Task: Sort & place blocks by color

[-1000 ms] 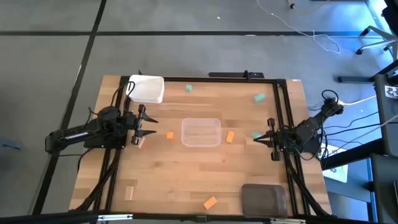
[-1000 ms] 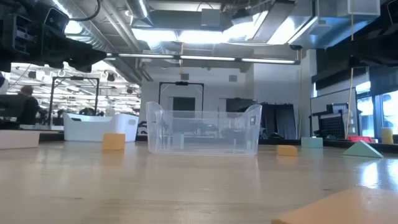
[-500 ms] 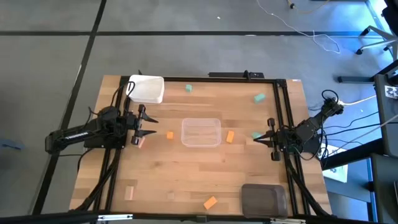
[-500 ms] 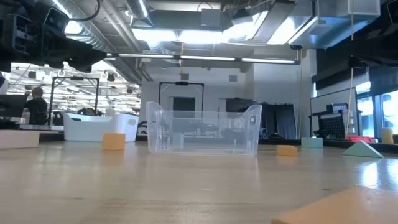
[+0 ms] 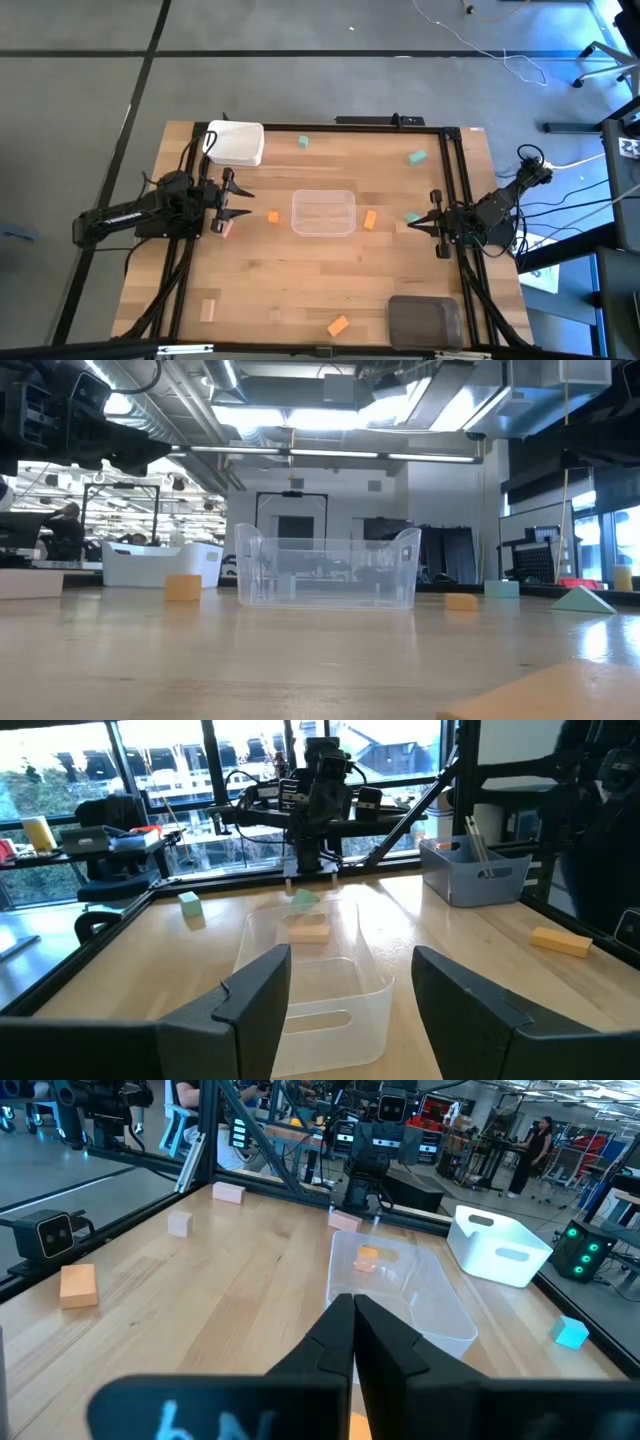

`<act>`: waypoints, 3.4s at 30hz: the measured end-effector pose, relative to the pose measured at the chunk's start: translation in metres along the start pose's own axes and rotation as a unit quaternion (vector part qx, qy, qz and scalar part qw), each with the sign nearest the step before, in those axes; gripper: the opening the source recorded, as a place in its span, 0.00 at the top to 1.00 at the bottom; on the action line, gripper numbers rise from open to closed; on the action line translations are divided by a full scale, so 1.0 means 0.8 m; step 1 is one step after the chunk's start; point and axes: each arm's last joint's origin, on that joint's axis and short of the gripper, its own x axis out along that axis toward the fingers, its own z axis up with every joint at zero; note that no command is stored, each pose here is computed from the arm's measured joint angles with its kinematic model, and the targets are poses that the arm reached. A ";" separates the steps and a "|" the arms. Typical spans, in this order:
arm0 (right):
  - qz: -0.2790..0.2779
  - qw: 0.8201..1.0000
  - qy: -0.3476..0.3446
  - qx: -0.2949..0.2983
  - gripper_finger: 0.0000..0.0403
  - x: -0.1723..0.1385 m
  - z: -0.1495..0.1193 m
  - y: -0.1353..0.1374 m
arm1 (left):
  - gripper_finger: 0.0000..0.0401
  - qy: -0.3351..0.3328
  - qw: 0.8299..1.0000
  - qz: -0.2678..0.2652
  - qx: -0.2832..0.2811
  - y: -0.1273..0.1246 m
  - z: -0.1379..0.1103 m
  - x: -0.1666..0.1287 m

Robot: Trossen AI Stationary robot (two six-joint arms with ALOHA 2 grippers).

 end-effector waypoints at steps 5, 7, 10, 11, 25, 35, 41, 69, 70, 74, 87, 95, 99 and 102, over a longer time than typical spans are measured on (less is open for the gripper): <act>0.000 1.000 0.000 0.000 0.96 0.000 0.000 0.000 | 0.50 0.000 1.000 0.000 0.000 0.000 0.000 0.000; 0.000 1.000 0.000 0.000 0.96 0.000 0.000 0.000 | 0.50 0.000 1.000 0.000 0.000 0.000 0.000 0.000; 0.000 1.000 0.000 0.000 0.96 0.000 0.000 0.000 | 0.50 0.000 1.000 0.000 0.000 0.000 0.000 0.000; 0.000 1.000 0.000 0.000 0.96 0.000 0.000 0.000 | 0.50 0.000 1.000 0.000 0.000 0.000 0.000 0.000; 0.000 1.000 0.000 0.012 0.96 0.000 0.000 0.000 | 0.50 0.000 1.000 0.000 0.000 0.000 0.000 0.000; 0.000 0.993 0.000 0.120 0.96 0.000 0.000 0.000 | 0.50 0.000 1.000 0.000 0.000 0.000 0.000 0.000; 0.000 0.996 0.000 0.092 0.96 0.000 0.000 0.000 | 0.50 -0.009 0.992 0.075 -0.103 0.005 0.012 -0.002; 0.017 0.998 -0.001 0.067 0.96 0.000 0.000 0.001 | 0.50 0.486 0.852 0.041 -0.191 0.051 0.133 0.105; 0.015 0.998 -0.001 0.065 0.96 0.000 0.000 0.001 | 0.50 0.494 0.848 0.037 -0.190 0.050 0.130 0.109; 0.000 0.998 0.000 0.065 0.96 0.000 0.000 0.000 | 0.50 0.508 0.840 0.023 -0.189 0.047 0.121 0.120; 0.000 0.998 0.000 0.065 0.96 0.000 0.000 0.000 | 0.50 0.531 0.830 0.010 -0.171 0.036 0.110 0.135; 0.000 0.998 0.000 0.065 0.96 0.000 0.000 0.000 | 0.50 0.510 0.837 0.069 -0.186 0.040 0.113 0.140; 0.000 0.998 0.000 0.064 0.96 0.000 0.000 0.000 | 0.50 0.511 0.836 0.073 -0.188 0.041 0.113 0.140; -0.002 0.998 0.000 0.065 0.96 0.000 0.000 0.000 | 0.50 0.520 0.839 0.047 -0.149 0.038 0.109 0.144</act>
